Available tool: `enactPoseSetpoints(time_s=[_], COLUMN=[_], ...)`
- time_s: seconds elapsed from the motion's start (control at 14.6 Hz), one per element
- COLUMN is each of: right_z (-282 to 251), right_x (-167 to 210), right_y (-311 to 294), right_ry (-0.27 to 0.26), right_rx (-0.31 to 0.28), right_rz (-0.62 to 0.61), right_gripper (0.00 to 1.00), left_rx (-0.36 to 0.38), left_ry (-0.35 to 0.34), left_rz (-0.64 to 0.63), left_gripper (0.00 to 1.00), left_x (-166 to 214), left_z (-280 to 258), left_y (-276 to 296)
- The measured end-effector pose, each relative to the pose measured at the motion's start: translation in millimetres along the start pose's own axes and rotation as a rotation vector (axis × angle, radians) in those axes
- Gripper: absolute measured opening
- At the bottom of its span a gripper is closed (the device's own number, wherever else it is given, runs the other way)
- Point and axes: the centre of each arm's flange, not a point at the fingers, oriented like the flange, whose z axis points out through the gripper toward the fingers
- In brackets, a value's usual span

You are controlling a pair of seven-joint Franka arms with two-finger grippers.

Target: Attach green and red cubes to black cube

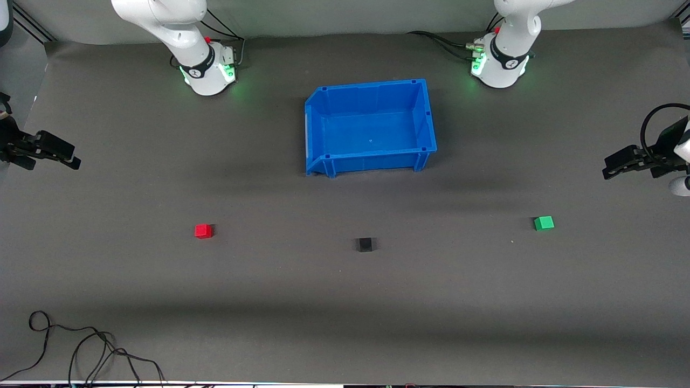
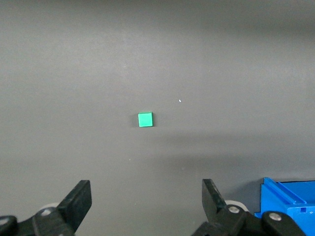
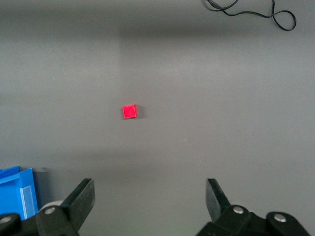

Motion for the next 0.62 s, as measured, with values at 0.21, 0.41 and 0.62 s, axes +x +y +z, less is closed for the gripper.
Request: enactPoseSetpoints(time_s=[0.21, 0.41, 0.62], right_z=[-0.3, -0.8, -1.1], right_x=[0.3, 0.9, 1.2], right_y=[0.5, 0.6, 0.4], right_ry=[0.004, 0.009, 0.013], right_rx=[0.014, 0.019, 0.021], right_rz=[0.004, 0.005, 0.006], right_gripper=[1.0, 1.0, 1.0], left_rx=[0.0, -0.001, -0.001], left_ry=[-0.001, -0.007, -0.014], left_rz=[0.001, 0.001, -0.001], left_gripper=[1.0, 1.0, 1.0], left_x=[0.1, 0.1, 0.8], left_z=[0.4, 1.9, 5.4], left_y=[0.4, 0.6, -1.3])
